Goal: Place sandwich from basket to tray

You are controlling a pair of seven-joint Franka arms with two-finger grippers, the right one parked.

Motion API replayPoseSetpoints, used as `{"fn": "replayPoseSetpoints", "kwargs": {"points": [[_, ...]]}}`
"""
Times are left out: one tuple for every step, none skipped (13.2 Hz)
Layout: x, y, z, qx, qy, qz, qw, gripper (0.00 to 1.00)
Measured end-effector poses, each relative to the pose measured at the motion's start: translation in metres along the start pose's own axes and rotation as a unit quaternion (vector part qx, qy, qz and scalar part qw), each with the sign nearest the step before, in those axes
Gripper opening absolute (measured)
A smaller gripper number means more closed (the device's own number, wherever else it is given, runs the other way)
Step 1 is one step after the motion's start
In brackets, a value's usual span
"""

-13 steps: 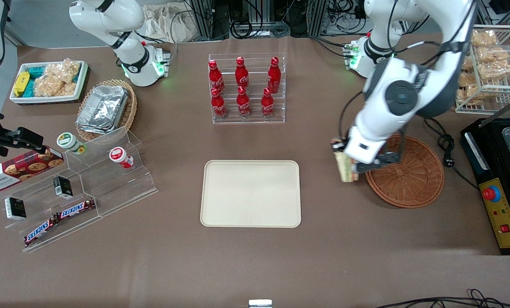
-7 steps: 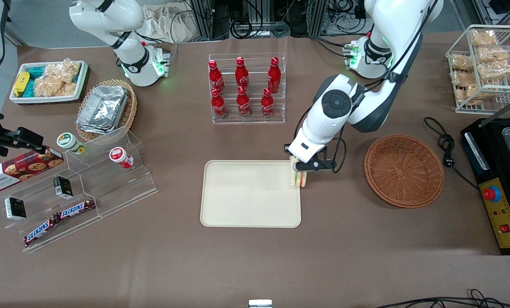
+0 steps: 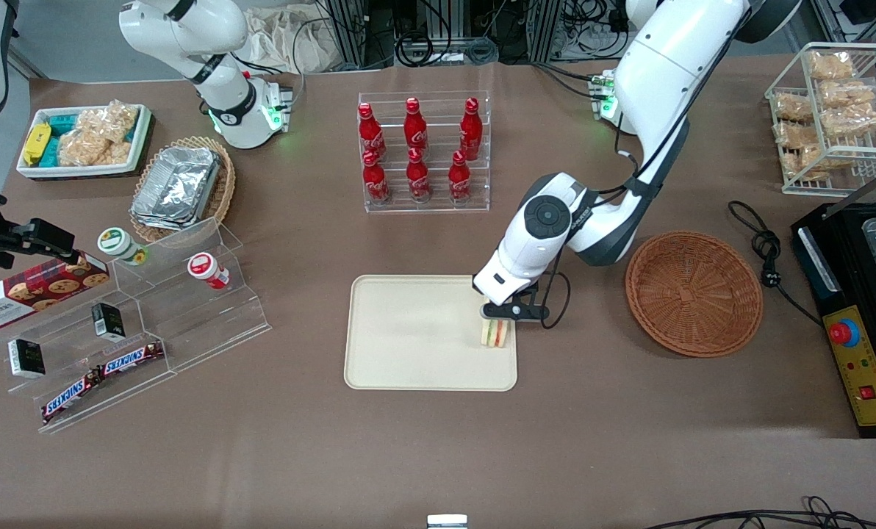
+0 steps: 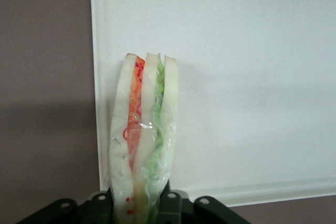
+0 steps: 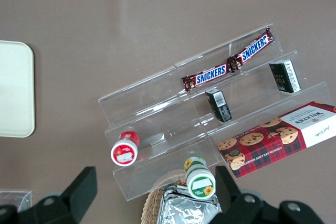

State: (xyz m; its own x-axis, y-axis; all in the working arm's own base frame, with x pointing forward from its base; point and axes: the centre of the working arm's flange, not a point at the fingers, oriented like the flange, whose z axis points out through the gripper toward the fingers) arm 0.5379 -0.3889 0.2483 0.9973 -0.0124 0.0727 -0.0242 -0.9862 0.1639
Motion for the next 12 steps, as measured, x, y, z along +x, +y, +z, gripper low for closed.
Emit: {"fn": "replayPoseSetpoints", "kwargs": {"points": [[0.002,0.001,-0.003,-0.002,0.003,-0.005,1.0000,0.46],[0.006,0.002,-0.008,-0.005,0.009,-0.016,0.9998,0.57],[0.012,0.003,-0.018,-0.009,0.018,-0.034,0.9992,0.68],[0.018,0.004,-0.033,-0.014,0.031,-0.053,0.9980,0.79],[0.026,0.001,-0.054,-0.017,0.046,-0.072,0.9962,0.90],[0.034,-0.008,-0.079,-0.014,0.055,-0.087,0.9945,0.98],[0.041,-0.021,-0.105,-0.004,0.057,-0.101,0.9932,0.99],[0.046,-0.034,-0.131,0.004,0.057,-0.116,0.9916,0.99],[0.048,-0.046,-0.158,0.010,0.055,-0.132,0.9897,0.99],[0.048,-0.058,-0.183,0.017,0.050,-0.143,0.9883,0.99],[0.046,-0.069,-0.208,0.022,0.042,-0.150,0.9875,0.99],[0.042,-0.080,-0.231,0.023,0.029,-0.150,0.9880,0.99]]}}
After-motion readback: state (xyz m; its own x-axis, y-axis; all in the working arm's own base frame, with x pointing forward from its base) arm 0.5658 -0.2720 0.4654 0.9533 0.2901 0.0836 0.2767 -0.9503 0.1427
